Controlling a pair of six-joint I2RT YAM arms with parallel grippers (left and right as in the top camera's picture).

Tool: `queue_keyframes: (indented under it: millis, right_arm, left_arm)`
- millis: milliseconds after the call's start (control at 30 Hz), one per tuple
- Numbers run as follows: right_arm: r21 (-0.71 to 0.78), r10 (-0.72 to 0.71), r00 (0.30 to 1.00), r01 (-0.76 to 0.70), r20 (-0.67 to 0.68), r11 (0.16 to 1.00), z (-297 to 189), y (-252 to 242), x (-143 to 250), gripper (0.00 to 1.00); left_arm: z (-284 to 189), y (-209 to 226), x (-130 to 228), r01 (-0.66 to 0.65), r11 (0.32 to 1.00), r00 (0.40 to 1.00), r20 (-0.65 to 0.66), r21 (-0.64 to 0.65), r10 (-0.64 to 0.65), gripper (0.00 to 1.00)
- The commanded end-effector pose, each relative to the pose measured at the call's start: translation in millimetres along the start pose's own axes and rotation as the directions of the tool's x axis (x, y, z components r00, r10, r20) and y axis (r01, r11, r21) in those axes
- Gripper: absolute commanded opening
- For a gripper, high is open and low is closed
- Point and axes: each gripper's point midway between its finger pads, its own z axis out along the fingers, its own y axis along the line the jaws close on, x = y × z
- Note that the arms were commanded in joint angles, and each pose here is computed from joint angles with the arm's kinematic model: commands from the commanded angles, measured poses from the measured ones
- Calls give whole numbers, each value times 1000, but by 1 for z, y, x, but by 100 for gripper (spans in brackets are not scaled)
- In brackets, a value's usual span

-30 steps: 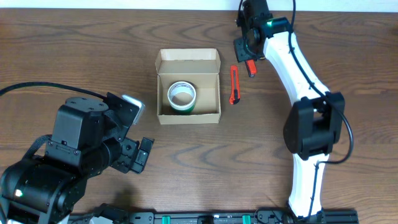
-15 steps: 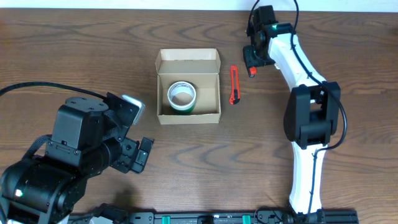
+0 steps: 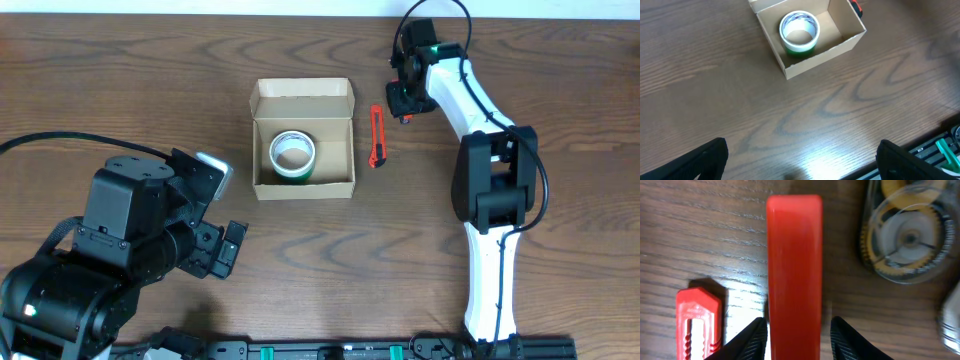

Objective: Pack container
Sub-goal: 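Reach the right gripper to the red marker and grasp it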

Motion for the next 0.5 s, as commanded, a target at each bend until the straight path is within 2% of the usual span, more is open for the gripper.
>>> queue_keyframes:
  millis: [0, 100, 267, 467]
  right_arm:
    - [-7, -10, 1000, 10, -19, 1000, 9, -2, 5, 39]
    - [-7, -10, 1000, 10, -10, 1000, 9, -2, 3, 37]
    - [-7, -9, 1000, 9, -6, 1000, 9, -2, 2, 23]
    - [-34, -9, 1000, 9, -13, 999, 3, 3, 2, 15]
  left_arm:
    - [-1, 0, 0, -15, 1000, 1000, 1, 1, 15, 95]
    - [-1, 0, 0, -15, 1000, 1000, 1, 1, 15, 95]
    - [-1, 0, 0, -15, 1000, 1000, 1, 1, 15, 95]
    - [-1, 0, 0, -15, 1000, 1000, 1, 1, 15, 95]
